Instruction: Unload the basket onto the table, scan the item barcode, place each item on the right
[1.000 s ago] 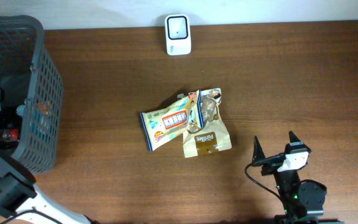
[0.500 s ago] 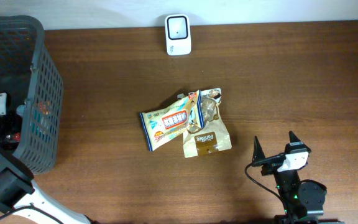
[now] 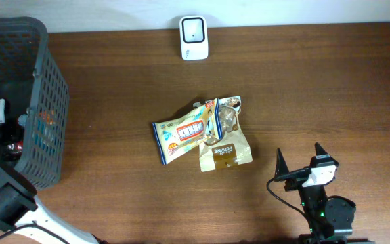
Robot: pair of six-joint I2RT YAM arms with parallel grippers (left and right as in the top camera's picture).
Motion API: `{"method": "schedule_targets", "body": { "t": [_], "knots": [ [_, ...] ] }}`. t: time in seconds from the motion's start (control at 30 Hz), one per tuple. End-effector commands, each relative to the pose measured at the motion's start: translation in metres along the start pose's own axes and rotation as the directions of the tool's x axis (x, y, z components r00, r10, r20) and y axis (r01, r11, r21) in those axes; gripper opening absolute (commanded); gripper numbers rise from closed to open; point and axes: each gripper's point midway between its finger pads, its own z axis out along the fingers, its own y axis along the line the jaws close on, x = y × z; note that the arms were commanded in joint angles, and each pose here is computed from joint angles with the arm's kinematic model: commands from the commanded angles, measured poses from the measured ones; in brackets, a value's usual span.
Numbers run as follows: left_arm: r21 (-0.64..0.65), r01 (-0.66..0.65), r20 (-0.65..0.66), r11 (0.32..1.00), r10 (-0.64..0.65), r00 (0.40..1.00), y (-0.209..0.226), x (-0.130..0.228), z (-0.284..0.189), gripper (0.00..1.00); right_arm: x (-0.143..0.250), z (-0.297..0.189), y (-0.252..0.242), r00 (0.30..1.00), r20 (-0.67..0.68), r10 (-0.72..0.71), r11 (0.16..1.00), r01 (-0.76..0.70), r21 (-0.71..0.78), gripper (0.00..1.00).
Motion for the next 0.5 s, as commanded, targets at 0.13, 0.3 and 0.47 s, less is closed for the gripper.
{"method": "schedule_targets", "body": {
  "t": [0.13, 0.3, 0.47],
  "knots": [
    [0.102, -0.043, 0.345, 0.994, 0.005, 0.939, -0.027, -0.08, -0.108, 0.23, 0.003, 0.0, -0.001, 1.0, -0.005, 0.001, 1.0, -0.001, 0.005, 0.98],
    [0.178, -0.065, 0.55, 0.982, -0.044, 0.834, -0.054, -0.116, -0.188, 0.24, 0.003, 0.0, -0.001, 1.0, -0.005, 0.002, 1.0, -0.002, 0.005, 0.98],
    [0.199, -0.125, 0.654, 0.972, -0.037, 0.755, -0.073, -0.128, -0.239, 0.22, 0.003, 0.0, -0.001, 1.0, -0.005, 0.002, 1.0, -0.002, 0.005, 0.98]
  ]
}}
